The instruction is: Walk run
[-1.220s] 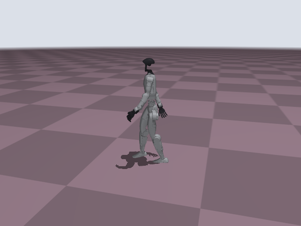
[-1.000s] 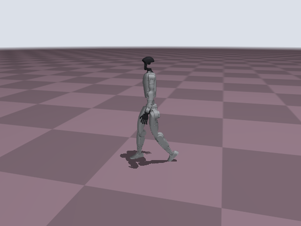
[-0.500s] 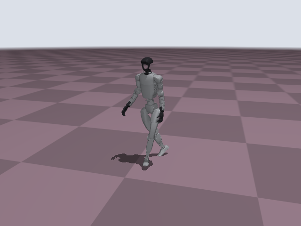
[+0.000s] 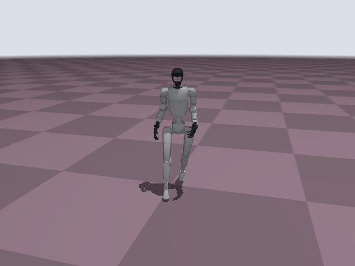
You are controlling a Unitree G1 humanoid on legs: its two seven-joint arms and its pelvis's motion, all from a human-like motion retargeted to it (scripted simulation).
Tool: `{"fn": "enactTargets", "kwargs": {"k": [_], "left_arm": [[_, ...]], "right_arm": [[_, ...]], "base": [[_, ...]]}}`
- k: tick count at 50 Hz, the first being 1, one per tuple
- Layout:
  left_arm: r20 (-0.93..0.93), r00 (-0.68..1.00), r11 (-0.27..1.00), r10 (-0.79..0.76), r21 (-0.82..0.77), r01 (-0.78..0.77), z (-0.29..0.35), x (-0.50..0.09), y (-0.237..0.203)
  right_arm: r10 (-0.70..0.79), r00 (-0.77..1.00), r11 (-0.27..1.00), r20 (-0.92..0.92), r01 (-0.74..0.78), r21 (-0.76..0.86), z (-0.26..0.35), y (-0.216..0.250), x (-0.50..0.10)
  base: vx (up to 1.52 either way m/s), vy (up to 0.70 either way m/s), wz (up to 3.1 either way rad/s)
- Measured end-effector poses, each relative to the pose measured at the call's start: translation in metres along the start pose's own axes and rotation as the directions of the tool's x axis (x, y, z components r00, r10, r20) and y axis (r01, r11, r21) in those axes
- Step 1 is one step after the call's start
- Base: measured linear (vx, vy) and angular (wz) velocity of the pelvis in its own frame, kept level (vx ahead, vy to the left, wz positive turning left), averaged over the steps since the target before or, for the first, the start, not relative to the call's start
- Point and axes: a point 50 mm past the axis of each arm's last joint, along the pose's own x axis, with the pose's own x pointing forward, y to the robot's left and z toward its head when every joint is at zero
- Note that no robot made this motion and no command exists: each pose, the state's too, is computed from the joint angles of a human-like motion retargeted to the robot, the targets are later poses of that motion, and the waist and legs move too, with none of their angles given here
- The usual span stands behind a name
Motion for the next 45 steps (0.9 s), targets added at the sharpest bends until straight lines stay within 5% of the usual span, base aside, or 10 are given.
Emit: {"fn": "enactTargets", "kwargs": {"k": [7, 15, 25, 31, 38, 45], "left_arm": [[-0.288, 0.955, 0.997, -0.076, -0.004, 0.078, -0.060, -0.046, -0.026], [-0.228, 0.973, 0.993, 0.044, -0.099, -0.069, -0.058, -0.077, -0.019], [0.078, 0.994, 0.994, 0.080, -0.085, -0.073, 0.006, -0.040, -0.011], [0.328, 0.944, 0.974, 0.024, -0.219, 0.051, 0.066, 0.024, -0.017], [0.482, 0.875, 0.983, -0.053, -0.128, 0.131, 0.107, 0.036, -0.010], [0.402, 0.900, 0.986, -0.168, 0.051, 0.161, 0.091, 0.029, 0.001]], "right_arm": [[-0.079, 0.974, 0.995, 0.211, 0.065, 0.072, 0.077, 0.005, 0.050], [-0.168, 0.818, 0.984, 0.551, 0.104, 0.145, 0.149, -0.019, 0.042], [0.033, 0.932, 0.996, 0.360, -0.003, -0.086, 0.081, 0.006, 0.009], [0.170, 0.959, 0.984, 0.226, -0.178, 0.015, 0.034, 0.018, -0.014], [-0.011, 0.972, 0.997, 0.236, -0.009, 0.083, 0.020, -0.010, -0.040], [-0.155, 0.924, 0.983, 0.349, 0.110, 0.146, 0.062, -0.006, -0.015]], "base": [[1.22, -0.43, 0.73], [1.15, -0.36, -0.28], [1.44, -0.34, 0.47], [1.12, -0.41, 0.10], [1.21, -0.36, 0.76], [1.27, -0.48, -0.23]]}}
